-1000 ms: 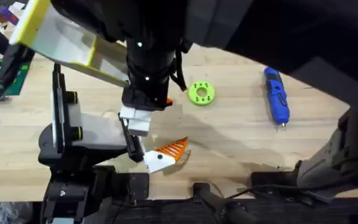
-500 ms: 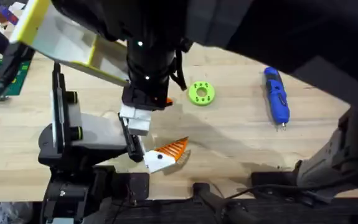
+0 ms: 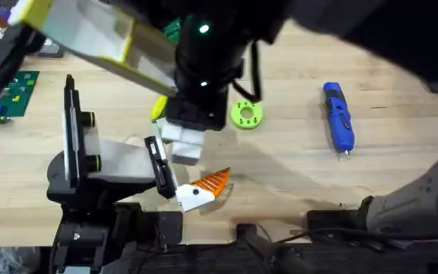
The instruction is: Pick up the gripper from the table and insert it into the empty holder that is missing its gripper. Then pick up a screw, insert it into the mounting hole, and use the screwdriver to tighten it. Finally, clean up the table by picking up the vegetable and placing it into the bucket.
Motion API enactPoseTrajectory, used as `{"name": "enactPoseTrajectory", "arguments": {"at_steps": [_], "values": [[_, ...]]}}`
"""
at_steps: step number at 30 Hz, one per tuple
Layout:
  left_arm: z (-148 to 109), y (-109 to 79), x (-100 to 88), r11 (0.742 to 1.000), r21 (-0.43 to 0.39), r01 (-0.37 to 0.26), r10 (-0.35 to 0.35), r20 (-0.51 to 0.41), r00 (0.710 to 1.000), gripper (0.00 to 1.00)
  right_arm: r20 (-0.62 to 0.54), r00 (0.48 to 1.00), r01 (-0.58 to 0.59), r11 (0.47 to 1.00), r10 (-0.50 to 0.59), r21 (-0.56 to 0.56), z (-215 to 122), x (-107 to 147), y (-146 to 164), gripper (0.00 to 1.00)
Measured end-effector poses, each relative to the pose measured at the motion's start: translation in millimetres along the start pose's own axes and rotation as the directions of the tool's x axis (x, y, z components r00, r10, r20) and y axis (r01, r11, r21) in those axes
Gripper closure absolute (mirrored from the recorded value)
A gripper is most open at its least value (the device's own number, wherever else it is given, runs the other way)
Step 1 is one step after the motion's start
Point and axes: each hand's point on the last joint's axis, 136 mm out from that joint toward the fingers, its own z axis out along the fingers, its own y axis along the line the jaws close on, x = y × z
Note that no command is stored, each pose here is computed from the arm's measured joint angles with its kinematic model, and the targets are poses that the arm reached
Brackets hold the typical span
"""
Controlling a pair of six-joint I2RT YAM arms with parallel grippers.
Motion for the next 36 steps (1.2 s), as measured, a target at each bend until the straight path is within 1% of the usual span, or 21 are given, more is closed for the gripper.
{"name": "enactPoseTrajectory", "arguments": {"at_steps": [5, 9, 10, 11, 15, 16, 17, 21, 22, 29, 34, 36], "values": [[0.0, 0.0, 0.0, 1.000, 0.000, 0.000, 0.000, 0.000, 1.000, 0.015, -0.010, 1.000, -0.008, 1.000, 0.008, -0.002, -20.0, 16.6, 4.3, 0.004], [0.0, 0.0, 0.0, 1.000, 0.000, 0.000, 0.000, 0.000, 1.000, 0.008, -0.021, 1.000, -0.019, 1.000, 0.019, -0.003, -29.4, 27.1, 5.2, 0.004], [0.0, 0.1, 0.1, 1.000, 0.000, 0.004, -0.004, 0.000, 1.000, 0.070, -0.024, 0.999, -0.025, 1.000, 0.024, -0.004, -30.4, 29.1, 4.7, 0.004], [0.0, 0.4, 0.0, 1.000, -0.002, 0.003, -0.003, 0.000, 1.000, 0.202, -0.029, 0.999, -0.029, 1.000, 0.029, -0.006, -30.9, 31.0, 4.2, 0.004], [0.0, 0.9, 0.0, 1.000, -0.005, 0.001, -0.001, 0.000, 1.000, 0.828, -0.061, 0.996, -0.060, 0.998, 0.059, -0.016, -32.4, 42.0, 0.8, 0.004], [0.0, 0.9, 0.0, 1.000, -0.005, -0.001, 0.001, 0.000, 1.000, 0.935, -0.065, 0.996, -0.070, 0.997, 0.069, -0.016, -32.6, 43.8, -1.1, 0.004], [0.0, 1.0, 0.0, 1.000, -0.006, -0.003, 0.003, 0.000, 1.000, 0.986, -0.066, 0.995, -0.082, 0.997, 0.081, -0.017, -32.8, 45.2, -3.2, 0.004], [0.0, 1.2, 0.0, 1.000, -0.007, -0.002, 0.002, 0.000, 1.000, 0.995, -0.056, 0.989, -0.140, 0.989, 0.137, -0.048, -34.2, 49.3, -11.3, 0.004], [0.0, 1.3, 0.0, 1.000, -0.008, -0.002, 0.002, 0.000, 1.000, 0.996, -0.056, 0.977, -0.207, 0.976, 0.204, -0.063, -35.9, 56.6, -22.7, 0.004], [0.0, 1.3, 0.0, 1.000, -0.007, -0.002, 0.002, 0.000, 1.000, 0.996, -0.058, 0.918, -0.395, 0.918, 0.393, -0.043, -39.5, 78.2, -58.3, 0.003], [0.0, 1.3, 0.0, 1.000, -0.008, -0.002, 0.002, 0.000, 1.000, 0.996, -0.105, 0.875, -0.478, 0.878, 0.472, -0.040, -27.8, 94.9, -67.6, 0.003], [0.0, 1.3, 0.0, 1.000, -0.007, -0.002, 0.002, 0.000, 1.000, 0.996, -0.120, 0.866, -0.493, 0.869, 0.486, -0.040, -23.0, 98.7, -68.5, 0.003]]}}
